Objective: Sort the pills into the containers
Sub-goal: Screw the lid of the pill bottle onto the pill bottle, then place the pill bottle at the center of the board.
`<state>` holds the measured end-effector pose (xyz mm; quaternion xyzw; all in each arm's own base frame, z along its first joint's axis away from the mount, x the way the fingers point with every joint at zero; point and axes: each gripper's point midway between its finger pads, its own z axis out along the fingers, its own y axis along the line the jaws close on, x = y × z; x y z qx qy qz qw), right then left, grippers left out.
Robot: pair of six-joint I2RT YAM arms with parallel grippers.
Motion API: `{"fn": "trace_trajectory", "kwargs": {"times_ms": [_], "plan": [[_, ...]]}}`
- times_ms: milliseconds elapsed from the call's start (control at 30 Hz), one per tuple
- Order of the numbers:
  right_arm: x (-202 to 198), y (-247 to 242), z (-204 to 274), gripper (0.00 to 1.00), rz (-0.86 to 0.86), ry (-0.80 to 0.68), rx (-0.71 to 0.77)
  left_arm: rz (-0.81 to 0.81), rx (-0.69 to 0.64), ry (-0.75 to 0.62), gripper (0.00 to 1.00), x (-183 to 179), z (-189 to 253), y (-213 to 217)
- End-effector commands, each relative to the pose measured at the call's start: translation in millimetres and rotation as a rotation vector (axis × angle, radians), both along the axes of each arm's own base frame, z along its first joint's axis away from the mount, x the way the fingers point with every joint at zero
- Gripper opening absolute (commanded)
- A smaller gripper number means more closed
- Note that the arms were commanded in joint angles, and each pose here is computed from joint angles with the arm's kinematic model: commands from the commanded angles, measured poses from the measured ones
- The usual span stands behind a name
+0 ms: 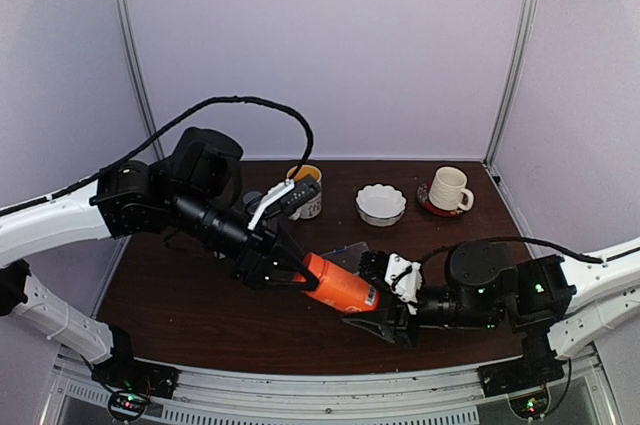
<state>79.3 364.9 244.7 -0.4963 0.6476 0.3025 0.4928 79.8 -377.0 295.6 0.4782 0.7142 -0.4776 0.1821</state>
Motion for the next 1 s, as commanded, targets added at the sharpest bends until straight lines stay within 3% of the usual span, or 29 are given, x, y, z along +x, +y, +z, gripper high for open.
{"fn": "trace_trajectory", "kwargs": {"times_ms": [0,200,233,300,333,400,467,733,900,967], "plan": [[-30.9,9.1,58.5,0.05,0.183,0.308,0.315,-0.191,-0.127,-0.433,0.00,-17.3,26.6,6.2],[-39.6,12.6,69.5,0.06,0.251,0.377,0.356,-0.174,-0.116,-0.616,0.00,-9.9,30.4,10.0],[-37.3,12.4,67.7,0.19,0.238,0.369,0.346,-0.143,-0.101,-0.615,0.00,-5.5,31.1,10.7],[-28.5,10.2,57.2,0.58,0.184,0.338,0.295,-0.104,-0.068,-0.600,0.00,0.7,32.8,11.1],[-23.1,8.4,51.4,0.71,0.151,0.319,0.265,-0.082,-0.045,-0.584,0.00,4.1,32.6,11.1],[-11.0,2.6,42.2,0.90,0.079,0.276,0.220,-0.045,0.021,-0.551,0.00,10.0,25.9,13.4],[1.7,-6.9,37.8,0.99,0.003,0.240,0.210,0.005,0.121,-0.524,0.00,18.7,11.3,21.4],[41.8,-48.2,11.5,1.00,-0.265,0.150,0.135,0.389,0.491,-0.385,0.00,76.1,-48.4,96.9],[73.9,-72.1,-22.8,1.00,-0.480,0.171,0.044,0.864,0.814,-0.227,0.00,128.1,-107.6,212.2],[89.0,-83.7,-35.4,1.00,-0.583,0.198,0.006,0.932,0.865,-0.194,0.00,131.6,-122.4,236.0]]}}
